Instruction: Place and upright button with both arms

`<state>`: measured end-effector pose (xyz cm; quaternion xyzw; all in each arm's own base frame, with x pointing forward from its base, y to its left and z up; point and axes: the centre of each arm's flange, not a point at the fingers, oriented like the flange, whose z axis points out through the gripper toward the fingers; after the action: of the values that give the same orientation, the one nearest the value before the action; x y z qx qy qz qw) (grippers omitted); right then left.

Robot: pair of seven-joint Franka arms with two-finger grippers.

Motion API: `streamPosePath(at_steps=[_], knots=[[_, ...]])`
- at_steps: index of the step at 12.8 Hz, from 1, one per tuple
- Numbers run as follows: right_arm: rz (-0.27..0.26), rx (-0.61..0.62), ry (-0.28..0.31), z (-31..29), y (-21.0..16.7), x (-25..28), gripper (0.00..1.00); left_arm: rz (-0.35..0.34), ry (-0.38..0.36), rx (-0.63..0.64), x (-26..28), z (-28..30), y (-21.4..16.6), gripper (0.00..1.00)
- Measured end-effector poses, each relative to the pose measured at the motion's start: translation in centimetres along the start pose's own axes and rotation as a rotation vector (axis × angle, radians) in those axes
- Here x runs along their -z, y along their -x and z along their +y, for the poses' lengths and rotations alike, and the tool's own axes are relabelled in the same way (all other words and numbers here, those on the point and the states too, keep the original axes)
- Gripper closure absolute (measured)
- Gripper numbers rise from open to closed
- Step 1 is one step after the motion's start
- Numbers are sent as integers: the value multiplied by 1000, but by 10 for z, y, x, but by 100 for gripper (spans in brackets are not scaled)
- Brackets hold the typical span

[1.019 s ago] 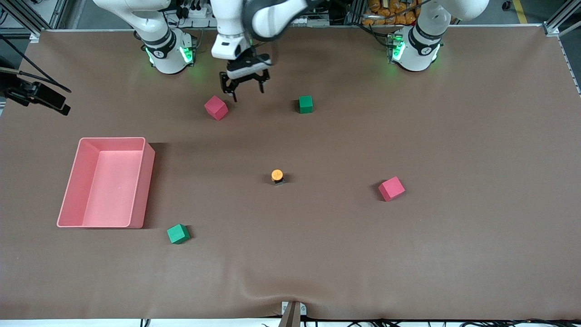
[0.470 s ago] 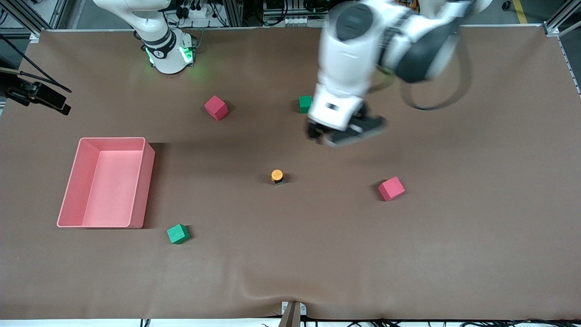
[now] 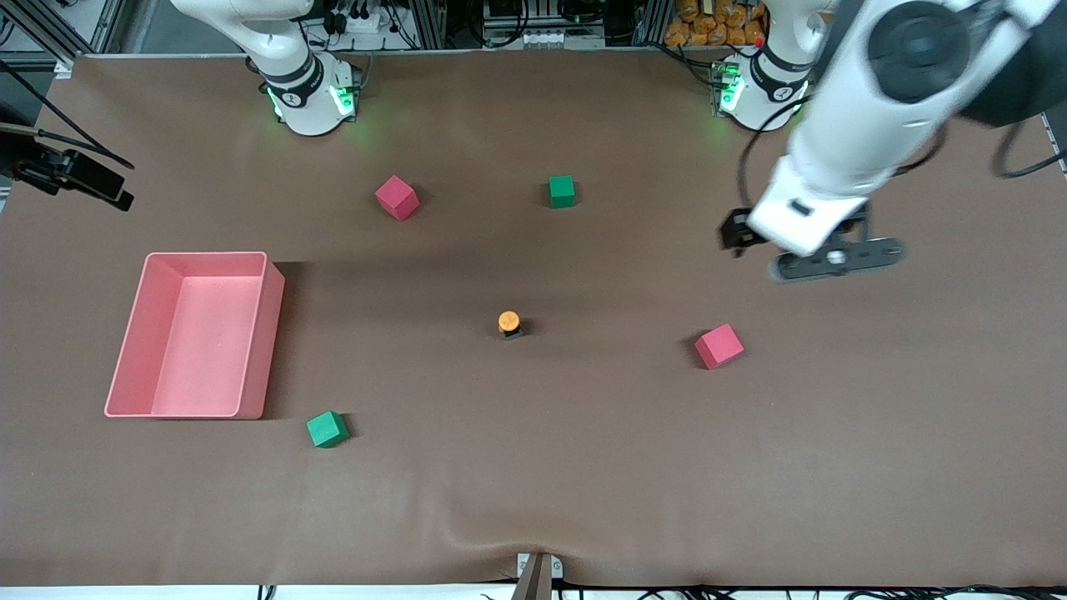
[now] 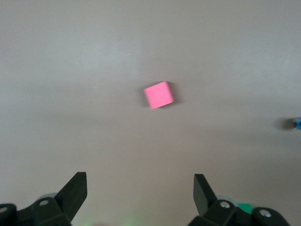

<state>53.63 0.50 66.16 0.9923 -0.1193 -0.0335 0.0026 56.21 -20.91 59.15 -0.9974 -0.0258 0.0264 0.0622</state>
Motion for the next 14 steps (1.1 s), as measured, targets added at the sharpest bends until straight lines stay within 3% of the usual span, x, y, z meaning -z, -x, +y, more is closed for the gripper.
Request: streamPosePath(at_steps=[2, 7, 10, 14], knots=[[0, 0, 0, 0, 0, 0, 0, -2, -7, -55, 7, -41, 2, 0], [-1, 1, -15, -1, 0, 0, 0, -12, 112, -75, 19, -143, 35, 0], [7, 3, -33, -3, -1, 1, 0, 25, 103, -61, 35, -153, 55, 0], [6, -11, -34, 5, -3, 1, 0, 69, 109, -45, 50, -161, 54, 0]])
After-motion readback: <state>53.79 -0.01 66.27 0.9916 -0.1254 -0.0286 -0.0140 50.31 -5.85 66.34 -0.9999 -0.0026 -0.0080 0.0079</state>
